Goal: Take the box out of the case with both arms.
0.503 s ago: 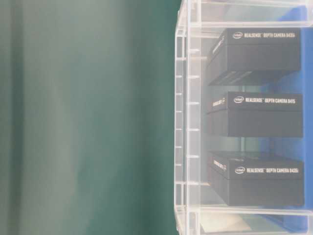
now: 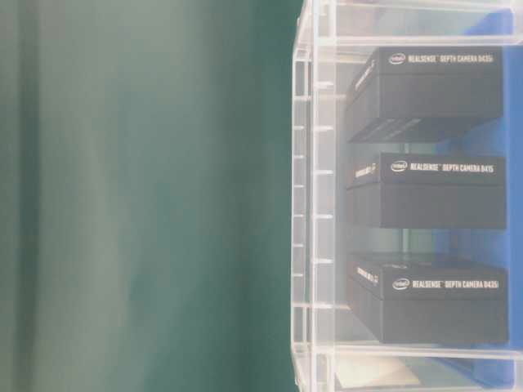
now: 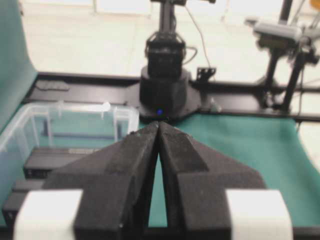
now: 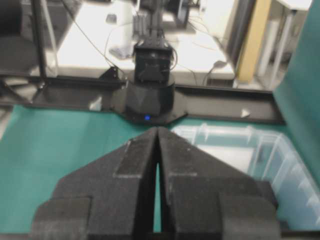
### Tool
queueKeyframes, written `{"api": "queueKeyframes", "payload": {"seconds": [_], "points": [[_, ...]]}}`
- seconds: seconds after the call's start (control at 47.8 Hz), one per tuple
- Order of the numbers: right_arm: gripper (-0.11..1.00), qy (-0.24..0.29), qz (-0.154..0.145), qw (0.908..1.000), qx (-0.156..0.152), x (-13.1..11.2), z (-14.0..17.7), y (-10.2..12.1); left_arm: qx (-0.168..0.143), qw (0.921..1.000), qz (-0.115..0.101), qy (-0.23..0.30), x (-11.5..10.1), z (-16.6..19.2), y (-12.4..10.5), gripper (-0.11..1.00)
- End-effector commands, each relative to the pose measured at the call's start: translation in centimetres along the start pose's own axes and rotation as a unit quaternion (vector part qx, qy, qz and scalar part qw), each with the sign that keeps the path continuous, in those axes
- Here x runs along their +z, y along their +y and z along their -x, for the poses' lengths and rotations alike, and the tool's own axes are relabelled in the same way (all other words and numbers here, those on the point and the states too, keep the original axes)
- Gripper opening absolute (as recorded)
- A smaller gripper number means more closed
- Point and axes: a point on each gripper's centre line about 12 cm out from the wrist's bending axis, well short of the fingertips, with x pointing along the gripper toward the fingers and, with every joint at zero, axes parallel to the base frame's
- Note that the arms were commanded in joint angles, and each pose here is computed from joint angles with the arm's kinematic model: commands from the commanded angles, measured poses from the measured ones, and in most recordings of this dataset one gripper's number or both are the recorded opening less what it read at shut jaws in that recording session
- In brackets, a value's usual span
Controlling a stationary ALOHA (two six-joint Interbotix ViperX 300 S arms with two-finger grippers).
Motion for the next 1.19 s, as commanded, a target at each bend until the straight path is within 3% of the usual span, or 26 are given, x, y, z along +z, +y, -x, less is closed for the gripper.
{"api": "queueKeyframes", "payload": {"seconds": [0.0, 0.168, 0.272, 0.461, 0.607, 0.67, 0.796, 0.901, 0.921, 0.984, 1.089, 1.173], "points": [[0.01, -0.004, -0.002, 1.0000, 0.000, 3.6, 0.0, 0.3, 0.002, 1.0000, 0.005, -0.008, 3.6, -0.2, -0.1, 0.02], [0.01, 0.017, -0.003, 0.9999, 0.000, 7.6, -0.2, 0.6, 0.004, 1.0000, 0.007, -0.002, 8.0, -0.1, -0.2, 0.02], [0.01, 0.027, -0.003, 0.9996, 0.000, 9.2, -0.4, 0.8, 0.005, 0.9999, 0.007, 0.008, 9.4, -0.1, -0.3, 0.02], [0.01, 0.057, -0.004, 0.9984, -0.003, 9.1, -0.2, 0.8, 0.007, 0.9993, 0.010, 0.035, 9.3, -0.1, -0.2, 0.02], [0.01, 0.158, -0.040, 0.9865, -0.016, 6.9, 0.2, 0.6, 0.004, 0.9955, 0.021, 0.093, 8.2, -0.3, -0.5, 0.02], [0.01, 0.217, -0.062, 0.9737, -0.027, 5.6, 0.5, 0.6, -0.002, 0.9908, 0.025, 0.133, 7.5, -0.3, -0.8, 0.02], [0.01, 0.340, -0.100, 0.9333, -0.060, 3.6, 1.7, 0.4, -0.008, 0.9716, 0.031, 0.234, 5.8, 0.0, -1.5, 0.02], [0.01, 0.420, -0.111, 0.8968, -0.082, 2.3, 2.7, 0.3, 0.007, 0.9389, 0.050, 0.341, 4.1, 0.7, -1.5, 0.02], [0.01, 0.443, -0.111, 0.8852, -0.087, 2.0, 3.0, 0.3, 0.012, 0.9320, 0.053, 0.358, 3.8, 0.8, -1.5, 0.02], [0.01, 0.485, -0.108, 0.8626, -0.096, 1.3, 3.5, 0.2, 0.028, 0.9095, 0.069, 0.409, 2.9, 1.4, -1.4, 0.02], [0.01, 0.542, -0.103, 0.8267, -0.108, 0.3, 4.3, 0.1, 0.053, 0.8735, 0.091, 0.475, 1.8, 2.3, -1.3, 0.02], [0.01, 0.580, -0.099, 0.7998, -0.116, -0.3, 4.8, 0.1, 0.066, 0.8520, 0.101, 0.509, 1.3, 2.9, -1.4, 0.02]]}}
